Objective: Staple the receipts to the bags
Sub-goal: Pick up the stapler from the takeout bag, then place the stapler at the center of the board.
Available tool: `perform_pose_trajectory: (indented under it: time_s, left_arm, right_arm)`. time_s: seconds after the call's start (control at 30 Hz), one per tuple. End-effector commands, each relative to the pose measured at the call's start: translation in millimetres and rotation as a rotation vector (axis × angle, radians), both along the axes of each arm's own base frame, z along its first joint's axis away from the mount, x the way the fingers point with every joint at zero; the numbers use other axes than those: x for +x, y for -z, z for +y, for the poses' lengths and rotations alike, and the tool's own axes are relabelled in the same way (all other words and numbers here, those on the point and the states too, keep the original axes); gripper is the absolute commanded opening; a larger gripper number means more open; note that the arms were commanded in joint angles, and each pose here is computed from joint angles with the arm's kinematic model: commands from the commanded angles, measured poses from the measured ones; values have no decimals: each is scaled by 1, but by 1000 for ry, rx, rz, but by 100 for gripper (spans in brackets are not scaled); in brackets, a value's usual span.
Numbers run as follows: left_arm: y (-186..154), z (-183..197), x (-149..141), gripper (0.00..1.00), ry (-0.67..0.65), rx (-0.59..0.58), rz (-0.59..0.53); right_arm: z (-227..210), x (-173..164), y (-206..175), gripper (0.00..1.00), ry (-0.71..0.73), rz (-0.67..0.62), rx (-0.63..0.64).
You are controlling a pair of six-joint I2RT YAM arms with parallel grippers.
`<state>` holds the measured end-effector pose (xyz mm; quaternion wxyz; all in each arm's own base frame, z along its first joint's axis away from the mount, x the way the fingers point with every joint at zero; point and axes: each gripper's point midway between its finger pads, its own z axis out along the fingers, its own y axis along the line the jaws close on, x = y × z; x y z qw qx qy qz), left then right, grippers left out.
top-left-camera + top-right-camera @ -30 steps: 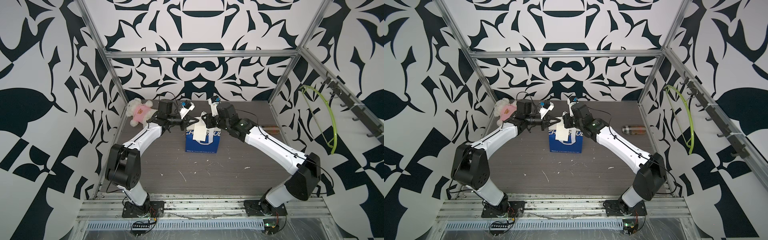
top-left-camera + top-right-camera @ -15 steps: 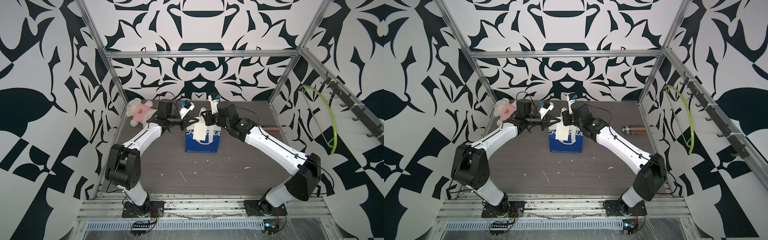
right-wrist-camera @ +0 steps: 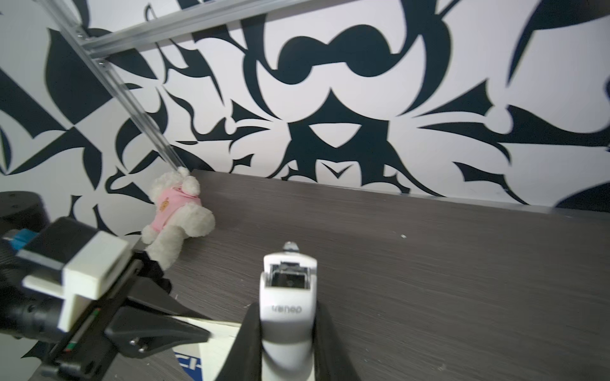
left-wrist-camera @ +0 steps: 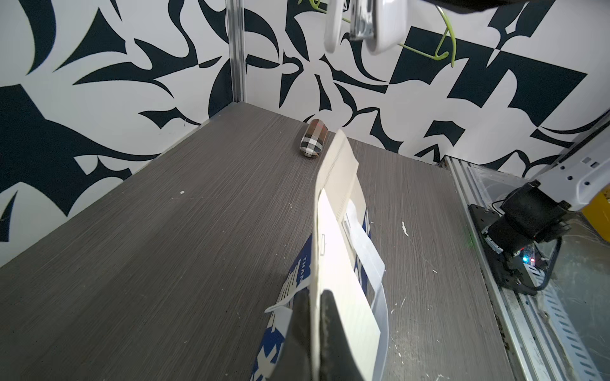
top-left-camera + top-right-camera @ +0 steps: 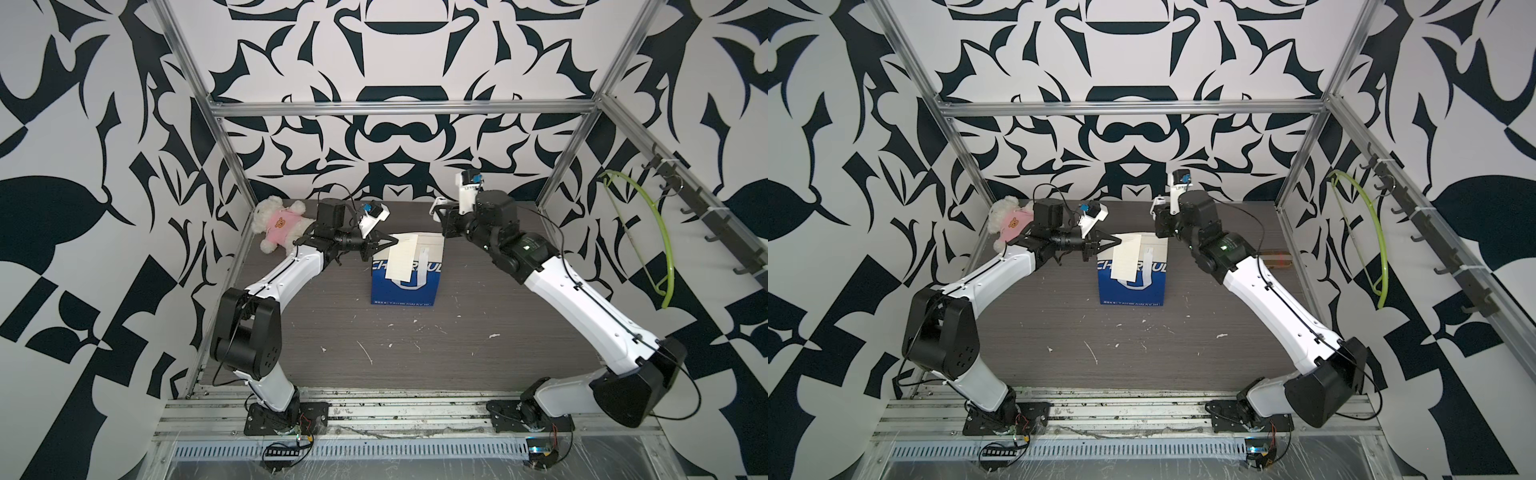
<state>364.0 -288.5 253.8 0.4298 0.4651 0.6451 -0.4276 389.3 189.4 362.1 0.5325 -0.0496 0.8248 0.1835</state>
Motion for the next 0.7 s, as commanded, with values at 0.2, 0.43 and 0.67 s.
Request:
perform_pose_trajectory:
  time_s: [0.2, 0.43, 0.67]
  left_arm:
    - [-13, 2, -4, 18, -25, -6, 11]
    - [-18, 6, -6, 59, -61, -26, -23]
    - [-40, 15, -5, 100, -147, -39, -116]
  right_arm:
    - [-86, -47, 89, 0, 98, 441, -105]
    - [-92, -87, 171, 0, 75, 824, -98]
    - [-83, -122, 231, 0, 8, 1121, -93]
